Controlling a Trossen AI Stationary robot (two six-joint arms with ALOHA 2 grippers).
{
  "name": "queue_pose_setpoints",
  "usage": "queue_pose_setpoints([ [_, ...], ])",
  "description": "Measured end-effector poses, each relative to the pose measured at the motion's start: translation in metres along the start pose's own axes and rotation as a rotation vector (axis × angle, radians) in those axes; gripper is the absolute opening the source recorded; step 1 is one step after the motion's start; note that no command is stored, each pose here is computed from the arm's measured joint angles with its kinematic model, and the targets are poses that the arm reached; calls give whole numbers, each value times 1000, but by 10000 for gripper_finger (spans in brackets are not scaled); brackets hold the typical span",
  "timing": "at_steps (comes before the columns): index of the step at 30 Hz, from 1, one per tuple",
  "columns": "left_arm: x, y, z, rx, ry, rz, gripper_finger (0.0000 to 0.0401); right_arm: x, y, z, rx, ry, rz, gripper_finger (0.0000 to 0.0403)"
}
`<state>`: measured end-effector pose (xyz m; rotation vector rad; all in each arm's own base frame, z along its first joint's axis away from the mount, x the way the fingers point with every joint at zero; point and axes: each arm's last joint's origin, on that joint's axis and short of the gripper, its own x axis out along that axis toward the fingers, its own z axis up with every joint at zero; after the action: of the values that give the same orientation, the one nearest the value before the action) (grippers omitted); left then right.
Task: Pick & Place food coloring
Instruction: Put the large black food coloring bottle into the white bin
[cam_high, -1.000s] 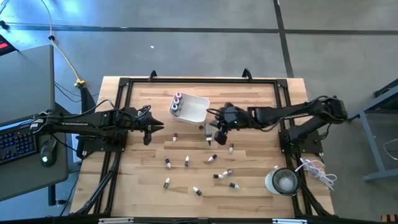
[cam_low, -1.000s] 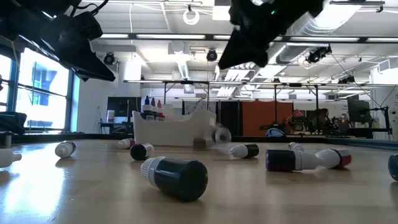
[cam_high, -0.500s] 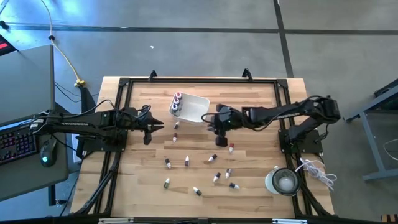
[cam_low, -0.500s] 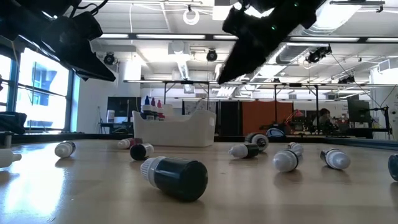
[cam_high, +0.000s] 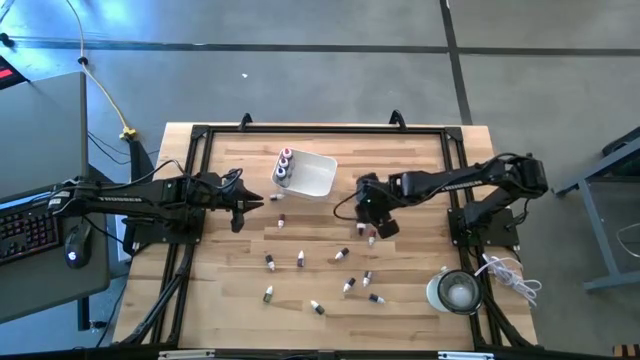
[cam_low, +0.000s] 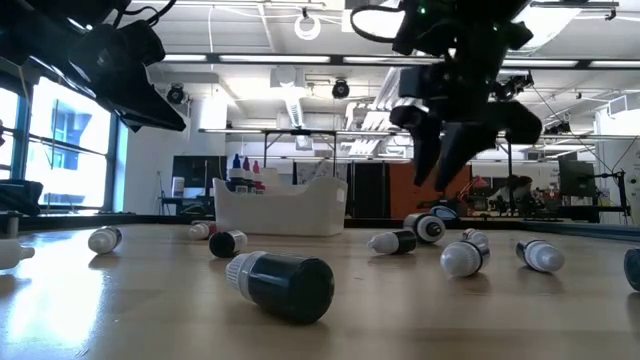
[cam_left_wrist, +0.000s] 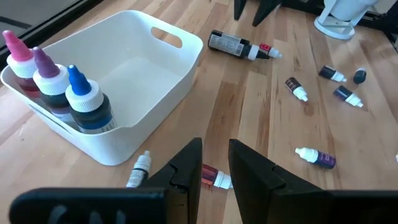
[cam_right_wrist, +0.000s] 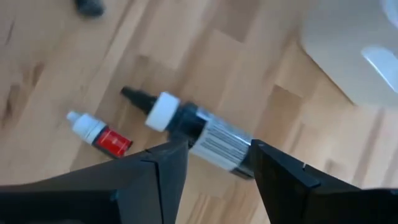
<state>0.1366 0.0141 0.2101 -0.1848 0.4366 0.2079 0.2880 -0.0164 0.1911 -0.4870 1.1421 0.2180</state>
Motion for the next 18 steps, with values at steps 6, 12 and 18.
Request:
queue_pose_setpoints([
  [6,0,0,0,0,0,0,78,25,5,-6,-192,20,-71,170],
  [12,0,0,0,-4,1,-9,78,48,5,-6,-233,13,-10,170],
  [18,0,0,0,-4,0,-2,78,69,-1,2,-248,-33,-120,170],
])
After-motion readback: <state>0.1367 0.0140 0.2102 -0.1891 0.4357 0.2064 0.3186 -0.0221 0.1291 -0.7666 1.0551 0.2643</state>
